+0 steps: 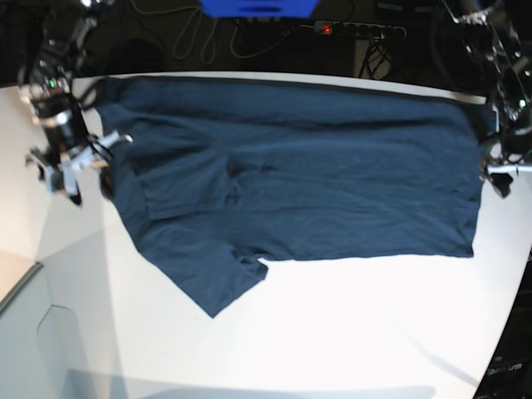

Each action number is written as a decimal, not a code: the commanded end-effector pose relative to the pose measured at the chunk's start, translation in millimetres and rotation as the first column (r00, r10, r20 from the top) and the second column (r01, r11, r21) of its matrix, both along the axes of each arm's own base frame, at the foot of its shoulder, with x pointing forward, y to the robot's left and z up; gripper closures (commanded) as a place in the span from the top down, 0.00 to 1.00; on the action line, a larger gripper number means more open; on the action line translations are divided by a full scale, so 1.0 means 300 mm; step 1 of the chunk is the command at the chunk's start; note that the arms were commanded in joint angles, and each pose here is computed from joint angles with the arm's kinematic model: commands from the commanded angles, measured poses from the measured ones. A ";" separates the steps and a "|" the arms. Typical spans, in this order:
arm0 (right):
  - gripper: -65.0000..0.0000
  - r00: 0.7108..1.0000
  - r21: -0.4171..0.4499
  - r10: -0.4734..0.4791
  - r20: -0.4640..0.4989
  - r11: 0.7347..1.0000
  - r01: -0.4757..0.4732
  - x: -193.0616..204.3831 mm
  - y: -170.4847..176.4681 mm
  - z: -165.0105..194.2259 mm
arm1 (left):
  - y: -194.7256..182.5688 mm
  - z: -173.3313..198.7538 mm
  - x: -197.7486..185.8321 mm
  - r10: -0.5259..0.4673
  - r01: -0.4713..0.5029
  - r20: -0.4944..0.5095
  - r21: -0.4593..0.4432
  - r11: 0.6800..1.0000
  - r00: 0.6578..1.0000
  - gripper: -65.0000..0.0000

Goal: Layout the t-shirt on the table in an organized manner, then fold the t-shirt properly
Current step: 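Reach both grippers to the shirt hem and grasp its corners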

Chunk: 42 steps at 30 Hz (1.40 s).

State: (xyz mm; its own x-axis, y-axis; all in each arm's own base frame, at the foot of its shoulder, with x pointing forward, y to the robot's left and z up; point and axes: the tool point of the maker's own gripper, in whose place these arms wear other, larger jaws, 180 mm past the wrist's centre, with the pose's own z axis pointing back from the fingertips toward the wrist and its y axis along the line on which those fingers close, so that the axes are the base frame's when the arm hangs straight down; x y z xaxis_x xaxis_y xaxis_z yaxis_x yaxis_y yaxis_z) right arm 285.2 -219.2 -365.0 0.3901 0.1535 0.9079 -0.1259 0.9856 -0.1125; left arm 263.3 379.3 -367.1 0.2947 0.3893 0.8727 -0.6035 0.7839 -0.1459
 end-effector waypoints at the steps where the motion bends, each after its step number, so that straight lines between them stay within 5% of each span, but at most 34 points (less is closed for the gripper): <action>1: 0.57 1.000 0.003 0.003 0.025 1.000 -0.003 0.045 -0.004 0.025 | 0.034 0.053 0.029 0.002 -0.004 0.038 0.039 0.999 0.999 0.76; 10: 0.58 0.992 0.055 0.065 -0.105 0.997 -0.059 0.361 0.064 -0.085 | 0.090 0.079 0.198 -0.008 0.006 0.069 0.022 1.000 0.998 0.76; 19: 0.58 0.973 0.121 0.127 -0.195 0.987 -0.105 0.509 0.093 -0.159 | 0.113 0.012 0.353 -0.064 0.064 -0.018 -0.005 0.998 0.998 0.76; 31: 0.58 0.975 0.260 0.147 -0.169 0.960 -0.100 0.481 0.122 -0.269 | 0.066 -0.089 0.468 -0.115 0.117 -0.053 0.023 0.993 0.992 0.76; 38: 0.57 0.968 0.265 0.121 -0.218 0.962 -0.061 0.453 0.117 -0.324 | 0.039 -0.135 0.508 -0.146 0.151 -0.078 0.057 0.987 0.986 0.76; 42: 0.52 0.954 0.233 0.183 -0.238 0.964 -0.127 0.443 0.164 -0.339 | 0.028 -0.159 0.524 -0.159 0.166 -0.092 0.082 0.983 0.983 0.76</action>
State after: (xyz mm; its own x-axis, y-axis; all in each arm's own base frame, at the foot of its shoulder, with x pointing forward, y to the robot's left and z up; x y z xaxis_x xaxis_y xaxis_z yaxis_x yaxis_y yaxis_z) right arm 414.1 -169.0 -468.8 0.5931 0.0245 0.8048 -0.2708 0.9474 0.1707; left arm 406.6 375.5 -438.3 0.4727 0.2809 0.8352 -0.4726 0.8808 -0.0288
